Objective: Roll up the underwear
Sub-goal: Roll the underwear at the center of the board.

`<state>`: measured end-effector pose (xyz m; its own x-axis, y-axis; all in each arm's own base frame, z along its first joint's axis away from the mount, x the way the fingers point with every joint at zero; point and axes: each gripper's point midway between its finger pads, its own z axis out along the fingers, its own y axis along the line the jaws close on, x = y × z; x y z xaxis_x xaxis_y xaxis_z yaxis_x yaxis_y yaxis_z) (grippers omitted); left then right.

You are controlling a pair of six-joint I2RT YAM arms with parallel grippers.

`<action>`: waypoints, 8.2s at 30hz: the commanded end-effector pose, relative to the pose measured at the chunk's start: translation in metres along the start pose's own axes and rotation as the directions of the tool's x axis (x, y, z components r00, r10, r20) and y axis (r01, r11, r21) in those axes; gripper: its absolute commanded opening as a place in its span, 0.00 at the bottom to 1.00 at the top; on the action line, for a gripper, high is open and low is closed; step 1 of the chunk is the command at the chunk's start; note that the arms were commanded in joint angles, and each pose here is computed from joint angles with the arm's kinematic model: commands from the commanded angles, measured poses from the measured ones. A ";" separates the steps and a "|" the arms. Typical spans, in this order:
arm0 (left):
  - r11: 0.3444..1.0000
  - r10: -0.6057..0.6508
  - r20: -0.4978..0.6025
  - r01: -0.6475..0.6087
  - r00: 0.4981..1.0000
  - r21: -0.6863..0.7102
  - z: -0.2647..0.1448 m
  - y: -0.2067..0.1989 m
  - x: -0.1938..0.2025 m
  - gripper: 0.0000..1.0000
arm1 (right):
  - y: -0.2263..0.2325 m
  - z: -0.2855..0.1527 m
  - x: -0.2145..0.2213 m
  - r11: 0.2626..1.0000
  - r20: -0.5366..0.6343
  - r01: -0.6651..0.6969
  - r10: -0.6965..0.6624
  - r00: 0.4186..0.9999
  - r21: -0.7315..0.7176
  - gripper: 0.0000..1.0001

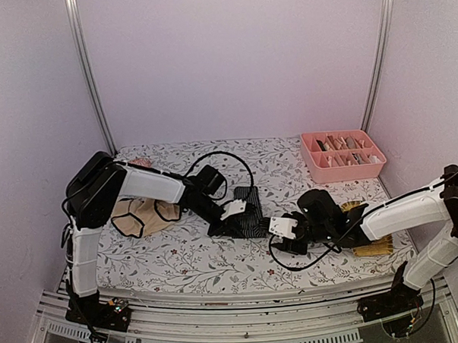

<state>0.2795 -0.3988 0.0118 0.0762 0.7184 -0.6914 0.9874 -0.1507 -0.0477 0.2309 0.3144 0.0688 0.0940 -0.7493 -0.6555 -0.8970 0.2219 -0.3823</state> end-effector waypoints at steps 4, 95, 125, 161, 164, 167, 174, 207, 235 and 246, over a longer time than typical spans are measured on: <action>0.958 -0.211 -0.187 0.242 0.959 0.157 0.013 -0.034 0.054 0.00 | -0.003 -0.001 -0.044 0.962 0.110 0.232 -0.248 0.962 0.144 0.58; 0.671 0.529 -0.184 -0.541 0.828 -0.507 -0.014 -0.048 -0.017 0.59 | 0.049 0.071 0.015 0.392 -0.534 -0.737 0.513 0.672 -0.550 0.08; 0.702 0.555 -0.261 -0.613 0.790 -0.362 0.017 -0.059 0.020 0.36 | 0.038 0.076 0.023 0.408 -0.530 -0.738 0.517 0.672 -0.537 0.08; 0.992 0.110 -0.158 -0.119 0.981 -0.046 0.017 -0.055 0.015 0.00 | -0.025 -0.010 -0.008 0.970 -0.023 -0.241 0.241 0.970 -0.013 0.51; 0.999 0.033 -0.173 -0.031 0.984 0.018 0.018 -0.056 0.017 0.00 | -0.019 -0.020 -0.010 0.984 0.046 -0.170 0.168 0.985 0.048 0.51; 0.996 -0.041 -0.174 0.055 0.984 0.075 0.016 -0.051 0.015 0.00 | -0.013 -0.030 -0.011 0.989 0.095 -0.114 0.105 0.990 0.099 0.51; 0.951 -0.210 -0.216 0.250 0.953 0.180 0.018 -0.037 0.018 0.00 | 0.005 -0.033 -0.028 0.983 0.119 0.069 -0.090 0.989 0.170 0.51; 0.876 -0.335 -0.297 0.412 0.894 0.252 0.017 -0.009 0.022 0.00 | -0.002 0.068 0.017 0.953 -0.252 0.276 -0.239 0.938 0.123 0.54; 0.980 -0.167 0.124 0.178 0.978 -0.084 -0.087 0.037 -0.031 0.88 | 0.026 0.048 0.008 0.942 -0.215 -0.214 0.159 0.963 -0.259 0.04; 0.967 0.119 0.224 -0.061 0.967 -0.248 -0.103 0.012 -0.048 0.99 | 0.018 0.054 0.018 0.777 -0.331 -0.488 0.374 0.866 -0.399 0.04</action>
<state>0.3017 -0.3506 0.1013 0.0021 0.5999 -0.8001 0.9997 0.0194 0.0172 0.2631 0.3425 0.0304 -0.2931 -0.7652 -0.5733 -0.9505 0.2980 0.0881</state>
